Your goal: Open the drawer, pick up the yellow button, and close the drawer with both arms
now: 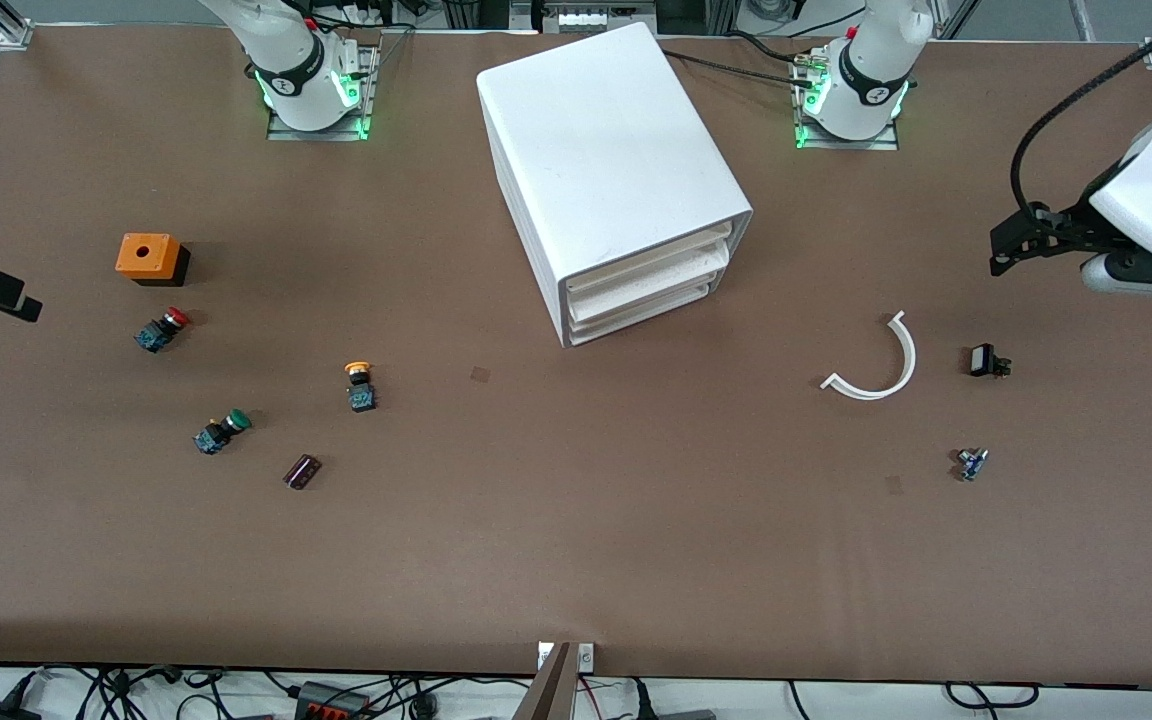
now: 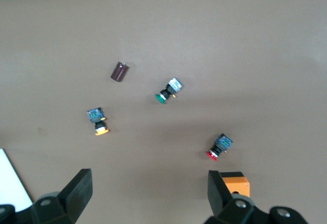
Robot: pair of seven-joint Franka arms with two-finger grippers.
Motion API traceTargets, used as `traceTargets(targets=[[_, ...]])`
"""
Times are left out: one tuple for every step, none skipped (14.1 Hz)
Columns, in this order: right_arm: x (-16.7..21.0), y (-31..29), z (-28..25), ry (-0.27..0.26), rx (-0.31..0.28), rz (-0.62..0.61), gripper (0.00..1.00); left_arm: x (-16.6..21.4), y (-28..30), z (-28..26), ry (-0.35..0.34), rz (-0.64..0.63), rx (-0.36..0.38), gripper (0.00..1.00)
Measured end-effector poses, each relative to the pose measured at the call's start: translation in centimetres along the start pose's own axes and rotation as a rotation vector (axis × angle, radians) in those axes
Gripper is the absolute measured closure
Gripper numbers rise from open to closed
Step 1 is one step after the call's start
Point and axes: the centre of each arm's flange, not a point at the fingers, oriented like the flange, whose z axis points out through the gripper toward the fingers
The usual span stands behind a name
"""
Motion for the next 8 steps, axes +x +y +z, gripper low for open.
traceTargets(targets=[[-0.4,-0.2,0.1,-0.007,-0.007,-0.005,0.00,-0.1,0.2,0.3,-0.006,0.004,0.000,0.00],[-0.6,-0.3,0.3,-0.013,-0.010,-0.008,0.00,-0.2,0.3,0.6,-0.012,0.005,0.000,0.00],[-0.8,-0.4,0.6,-0.018,-0.010,-0.010,0.00,-0.2,0.2,0.9,-0.019,0.004,0.000,0.00],[-0.9,-0.5,1.0,-0.025,-0.010,-0.011,0.00,-0.3,0.2,1.1,-0.025,0.004,0.000,0.00],[-1.0,-0.4,1.4,-0.030,-0.010,-0.011,0.00,-0.3,0.2,1.1,-0.031,0.004,0.000,0.00],[-1.2,-0.4,1.8,-0.029,-0.009,-0.010,0.00,-0.4,0.2,1.2,-0.035,0.004,0.000,0.00],[-1.6,-0.3,2.2,-0.022,-0.009,-0.009,0.00,-0.4,0.2,1.2,-0.037,0.004,0.000,0.00],[-2.2,-0.3,2.5,-0.016,-0.008,-0.009,0.00,-0.4,0.2,1.2,-0.038,0.004,0.000,0.00]])
